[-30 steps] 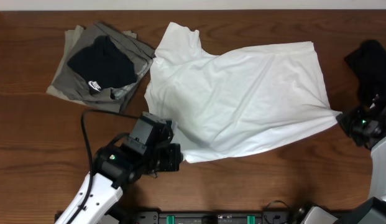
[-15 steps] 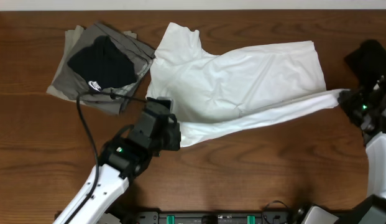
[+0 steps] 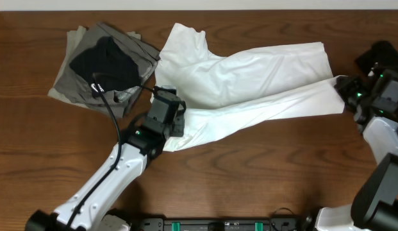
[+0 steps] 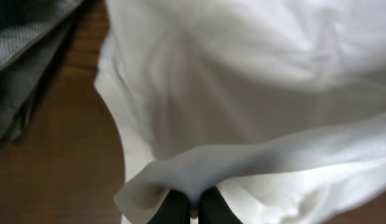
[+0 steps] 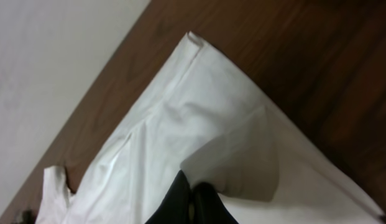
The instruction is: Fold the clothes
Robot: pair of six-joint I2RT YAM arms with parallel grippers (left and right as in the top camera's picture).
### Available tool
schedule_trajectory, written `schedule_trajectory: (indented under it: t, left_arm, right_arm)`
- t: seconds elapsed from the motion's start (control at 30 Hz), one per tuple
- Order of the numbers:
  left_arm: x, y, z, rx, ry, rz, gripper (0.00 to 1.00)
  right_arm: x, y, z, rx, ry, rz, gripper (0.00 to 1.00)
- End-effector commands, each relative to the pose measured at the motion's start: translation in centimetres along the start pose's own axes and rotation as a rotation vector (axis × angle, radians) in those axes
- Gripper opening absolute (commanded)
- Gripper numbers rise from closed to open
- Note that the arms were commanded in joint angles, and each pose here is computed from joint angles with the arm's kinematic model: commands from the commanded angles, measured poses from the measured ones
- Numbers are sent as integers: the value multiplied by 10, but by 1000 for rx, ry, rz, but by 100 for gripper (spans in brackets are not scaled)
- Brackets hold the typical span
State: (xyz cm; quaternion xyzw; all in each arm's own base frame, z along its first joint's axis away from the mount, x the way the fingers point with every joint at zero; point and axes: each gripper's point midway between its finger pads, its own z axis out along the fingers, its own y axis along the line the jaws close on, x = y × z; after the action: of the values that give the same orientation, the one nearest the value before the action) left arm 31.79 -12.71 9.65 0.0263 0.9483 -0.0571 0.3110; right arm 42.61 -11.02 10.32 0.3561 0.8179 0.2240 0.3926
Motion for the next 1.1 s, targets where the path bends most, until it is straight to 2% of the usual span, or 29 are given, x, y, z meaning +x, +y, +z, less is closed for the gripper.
schedule_trajectory:
  t: [0.0,0.07,0.1,0.13,0.17,0.2,0.27,0.33,0.37,0.47,0.67,0.87,1.0,1.03,1.07]
  left_arm:
    - [-15,12,7,-46,-31,-8,6]
    - [-17,15,12,-50,-38,-18,8]
    - [-18,17,12,-54,-38,-21,17]
    - [-18,19,12,-59,-36,-25,47]
    - [-17,22,10,-64,-32,-30,63]
    - [-17,25,8,-71,-25,-35,69]
    - [-14,32,2,-83,-5,-47,77]
    - [-8,36,-4,-83,22,-55,90]
    - [-3,37,-7,-75,42,-59,90]
    - [24,27,-12,9,165,-70,87]
    - [61,23,4,35,319,-73,63]
    - [88,1,33,173,450,-14,56]
    - [105,4,45,155,516,-14,28]
    - [106,4,45,155,520,-10,15]
    - [107,5,45,154,523,-10,6]
  right_arm:
    - [6,3,12,-6,25,3,8]
    - [10,0,15,2,36,7,39]
    - [10,-2,16,6,36,2,49]
    - [10,-3,15,9,38,-12,55]
    - [10,-4,15,9,40,-37,59]
    - [10,-5,14,6,47,-56,60]
    - [14,-13,12,27,68,-50,62]
    - [20,-25,8,57,101,-21,63]
    - [24,-30,6,71,120,-7,63]
    - [42,-45,0,122,199,1,57]
    - [65,-56,-5,181,288,-47,52]
    - [68,-54,-4,187,292,-58,49]
    - [68,-55,-4,188,294,-57,48]
    - [68,-55,-4,188,294,-57,47]
    - [68,-55,-4,188,294,-57,47]
